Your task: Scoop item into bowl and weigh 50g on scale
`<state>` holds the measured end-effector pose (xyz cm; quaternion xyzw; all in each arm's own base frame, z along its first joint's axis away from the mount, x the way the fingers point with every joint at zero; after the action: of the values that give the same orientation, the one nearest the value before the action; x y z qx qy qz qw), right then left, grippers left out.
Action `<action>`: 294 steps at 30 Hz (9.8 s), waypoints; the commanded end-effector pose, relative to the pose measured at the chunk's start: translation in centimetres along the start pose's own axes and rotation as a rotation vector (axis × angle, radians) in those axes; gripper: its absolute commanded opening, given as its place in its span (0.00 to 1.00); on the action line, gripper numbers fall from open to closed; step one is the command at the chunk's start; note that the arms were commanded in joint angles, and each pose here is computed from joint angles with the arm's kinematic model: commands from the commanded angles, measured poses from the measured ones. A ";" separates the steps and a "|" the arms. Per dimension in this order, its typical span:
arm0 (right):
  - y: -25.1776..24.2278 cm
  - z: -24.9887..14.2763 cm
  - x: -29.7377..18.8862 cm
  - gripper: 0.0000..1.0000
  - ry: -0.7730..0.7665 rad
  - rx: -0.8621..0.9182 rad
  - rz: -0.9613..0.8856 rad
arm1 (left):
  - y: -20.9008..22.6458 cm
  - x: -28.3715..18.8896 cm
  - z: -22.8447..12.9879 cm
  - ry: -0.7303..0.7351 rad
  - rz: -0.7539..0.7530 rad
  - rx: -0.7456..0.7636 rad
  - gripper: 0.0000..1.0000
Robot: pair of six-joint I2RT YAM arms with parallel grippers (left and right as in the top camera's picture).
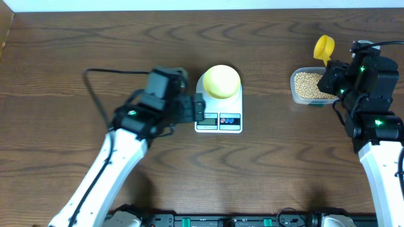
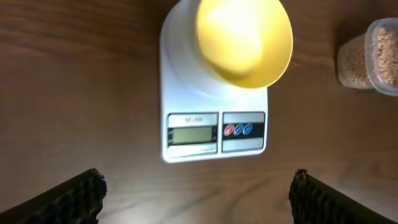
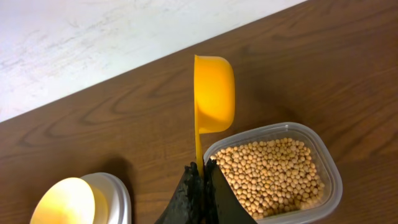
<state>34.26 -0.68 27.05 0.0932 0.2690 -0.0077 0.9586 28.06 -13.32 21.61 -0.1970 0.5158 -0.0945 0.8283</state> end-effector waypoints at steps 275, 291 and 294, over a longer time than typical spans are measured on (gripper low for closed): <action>-0.9 0.4 1.0 0.01 -0.007 -0.157 -0.019 | 6.1 -0.4 2.2 -0.086 0.268 -0.041 0.96; -0.3 -2.8 0.7 0.01 0.162 -0.044 0.051 | 6.1 -0.4 2.2 -0.087 0.269 -0.041 0.96; -0.6 -2.7 0.8 0.01 0.156 -0.046 0.026 | 6.1 -0.4 2.2 -0.087 0.269 -0.041 0.96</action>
<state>33.27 -0.51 23.79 0.0680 0.3494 0.0233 0.9342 29.53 -7.52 20.52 -0.1603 0.5012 0.0304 0.8498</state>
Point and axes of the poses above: each gripper's point midway between its finger pads, its own x axis out along the fingers, its own y axis along the line the jaws close on, z = x × y, the point moved 5 cm from there along -x, back along the fingers, and after that the axes turned 9 degrees about -x, right-handed, at the moved point
